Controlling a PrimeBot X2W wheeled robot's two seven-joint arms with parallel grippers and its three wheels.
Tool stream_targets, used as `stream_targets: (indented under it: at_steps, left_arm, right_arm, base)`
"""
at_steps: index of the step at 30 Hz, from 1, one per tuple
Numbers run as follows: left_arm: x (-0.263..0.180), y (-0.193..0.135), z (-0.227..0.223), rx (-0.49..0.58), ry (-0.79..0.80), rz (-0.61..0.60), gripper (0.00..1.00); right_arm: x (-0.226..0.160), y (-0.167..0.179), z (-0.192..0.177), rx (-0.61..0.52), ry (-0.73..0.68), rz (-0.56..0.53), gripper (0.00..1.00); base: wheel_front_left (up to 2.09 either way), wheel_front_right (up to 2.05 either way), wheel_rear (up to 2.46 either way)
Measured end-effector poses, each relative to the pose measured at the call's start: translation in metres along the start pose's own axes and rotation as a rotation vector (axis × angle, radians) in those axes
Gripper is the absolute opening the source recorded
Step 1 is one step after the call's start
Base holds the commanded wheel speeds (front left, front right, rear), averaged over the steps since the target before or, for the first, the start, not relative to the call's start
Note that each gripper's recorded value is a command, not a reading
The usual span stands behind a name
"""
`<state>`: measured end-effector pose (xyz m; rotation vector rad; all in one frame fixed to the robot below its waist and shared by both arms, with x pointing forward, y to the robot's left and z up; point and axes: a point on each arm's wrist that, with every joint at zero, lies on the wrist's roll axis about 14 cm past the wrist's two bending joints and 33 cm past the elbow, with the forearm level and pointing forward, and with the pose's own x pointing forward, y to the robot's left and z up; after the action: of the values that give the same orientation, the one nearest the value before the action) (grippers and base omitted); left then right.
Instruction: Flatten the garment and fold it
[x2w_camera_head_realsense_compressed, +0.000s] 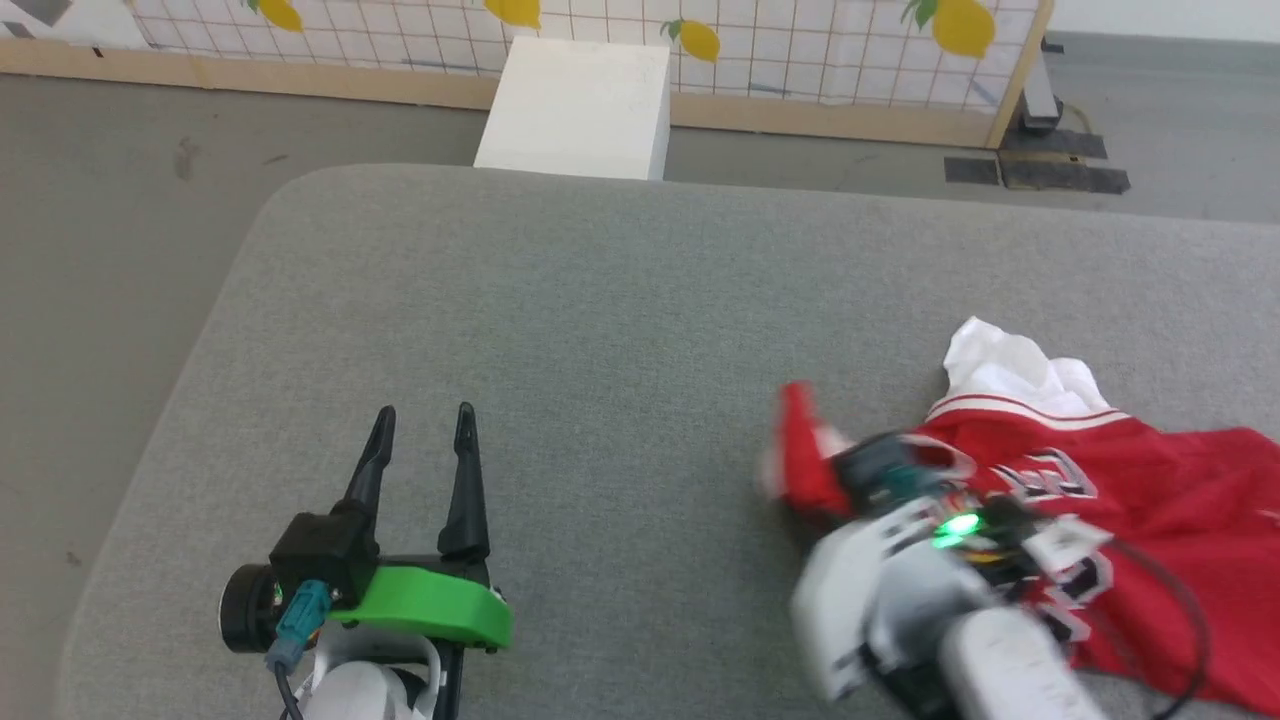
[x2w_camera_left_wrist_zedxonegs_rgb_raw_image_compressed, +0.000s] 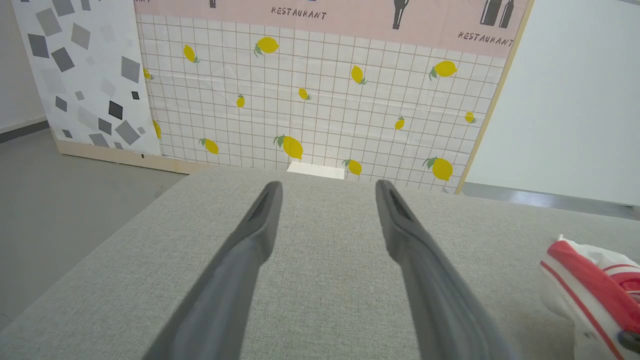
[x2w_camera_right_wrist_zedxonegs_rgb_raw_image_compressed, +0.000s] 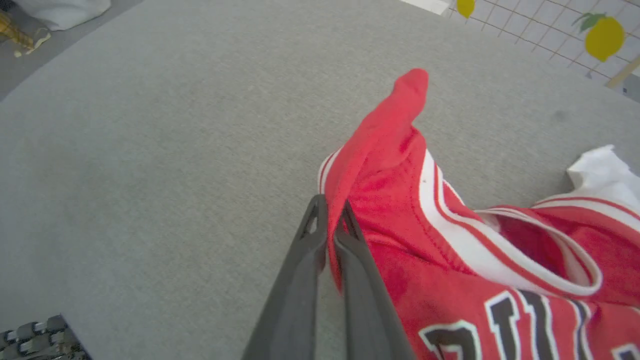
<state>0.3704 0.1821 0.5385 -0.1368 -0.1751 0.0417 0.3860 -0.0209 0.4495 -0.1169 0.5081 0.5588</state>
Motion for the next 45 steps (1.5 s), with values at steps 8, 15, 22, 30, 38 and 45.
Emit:
stream_targets:
  at_steps: [8,15,22,30,38,45]
  left_arm:
    - [-0.002,0.004,0.006,0.003,-0.016,0.014,1.0]
    - [0.0,-0.001,0.003,-0.001,-0.01,-0.002,1.0]
    - [-0.012,-0.039,-0.034,-0.046,0.113,-0.148,1.0]
    - [-0.053,-0.078,-0.12,-0.058,0.555,-0.282,1.0]
    - [-0.081,-0.099,-0.157,-0.088,0.869,-0.323,1.0]
    - [-0.075,-0.102,-0.156,-0.097,0.911,-0.317,0.0]
  right_arm:
    - [-0.015,0.094,-0.05,-0.061,0.23,0.269,0.27]
    - [-0.02,0.056,0.019,0.048,-0.114,0.179,1.0]
    - [-0.063,-0.058,0.066,0.119,-0.486,-0.186,1.0]
    - [-0.095,-0.111,0.026,0.185,-0.466,-0.382,1.0]
    - [-0.105,-0.116,0.013,0.223,-0.459,-0.409,1.0]
    - [-0.105,-0.114,0.004,0.24,-0.438,-0.412,1.0]
  base:
    - [0.0,0.0,0.0]
    - [0.0,0.0,0.0]
    - [0.0,0.0,0.0]
    - [0.0,0.0,0.0]
    - [0.0,0.0,0.0]
    - [0.0,0.0,0.0]
